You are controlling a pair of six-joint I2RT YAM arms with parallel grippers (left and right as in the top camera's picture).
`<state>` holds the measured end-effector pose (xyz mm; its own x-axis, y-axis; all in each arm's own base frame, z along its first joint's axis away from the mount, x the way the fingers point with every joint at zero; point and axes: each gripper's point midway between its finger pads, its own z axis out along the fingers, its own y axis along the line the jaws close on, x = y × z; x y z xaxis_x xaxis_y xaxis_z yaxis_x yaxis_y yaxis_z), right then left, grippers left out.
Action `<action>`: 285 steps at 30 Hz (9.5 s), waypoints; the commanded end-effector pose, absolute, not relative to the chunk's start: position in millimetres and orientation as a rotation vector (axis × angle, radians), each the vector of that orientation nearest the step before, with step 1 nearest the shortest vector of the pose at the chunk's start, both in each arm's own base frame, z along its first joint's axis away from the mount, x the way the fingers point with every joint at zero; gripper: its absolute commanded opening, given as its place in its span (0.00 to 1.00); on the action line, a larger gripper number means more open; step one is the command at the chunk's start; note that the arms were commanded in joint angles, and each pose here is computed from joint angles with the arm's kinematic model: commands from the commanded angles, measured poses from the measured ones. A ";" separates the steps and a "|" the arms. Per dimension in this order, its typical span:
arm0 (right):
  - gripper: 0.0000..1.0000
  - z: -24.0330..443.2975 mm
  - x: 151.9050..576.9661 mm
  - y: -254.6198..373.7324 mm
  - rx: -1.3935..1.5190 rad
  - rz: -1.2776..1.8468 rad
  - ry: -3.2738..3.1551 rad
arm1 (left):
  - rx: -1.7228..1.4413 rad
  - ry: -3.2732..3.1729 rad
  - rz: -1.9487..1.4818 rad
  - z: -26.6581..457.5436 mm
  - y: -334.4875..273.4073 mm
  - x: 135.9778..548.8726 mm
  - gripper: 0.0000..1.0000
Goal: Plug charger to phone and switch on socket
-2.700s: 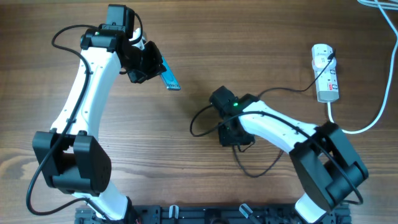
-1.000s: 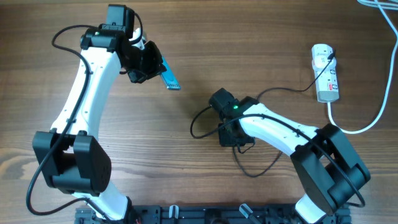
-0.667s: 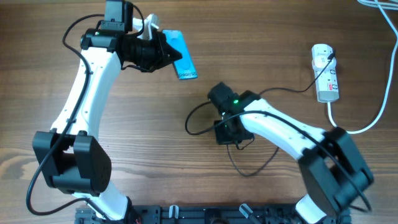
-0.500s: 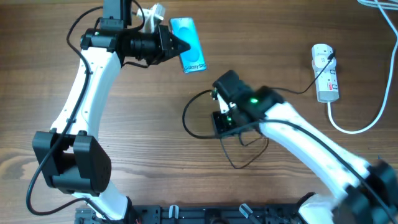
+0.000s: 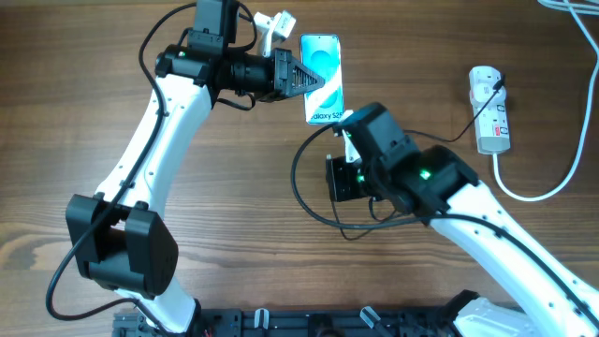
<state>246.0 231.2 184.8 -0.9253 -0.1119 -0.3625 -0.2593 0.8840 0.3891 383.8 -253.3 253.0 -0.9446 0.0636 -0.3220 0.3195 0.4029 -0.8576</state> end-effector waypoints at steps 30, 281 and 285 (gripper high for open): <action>0.04 230.0 277.2 225.7 -0.221 0.614 2.494 | 0.479 2.348 -1.671 277.0 -272.8 359.8 0.04; 1.00 248.7 305.7 -26.6 0.356 0.077 2.412 | -0.317 2.410 -0.414 300.3 -110.7 361.0 1.00; 1.00 261.2 274.2 -15.5 0.313 0.132 2.229 | -0.317 2.410 -0.414 300.3 -110.7 361.0 1.00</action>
<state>293.8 -23.3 252.7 -0.6684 0.2863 -0.6865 0.2257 0.9575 0.1795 362.4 -112.5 298.2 -0.7590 -0.3157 -0.5694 -0.1075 0.9233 -0.3686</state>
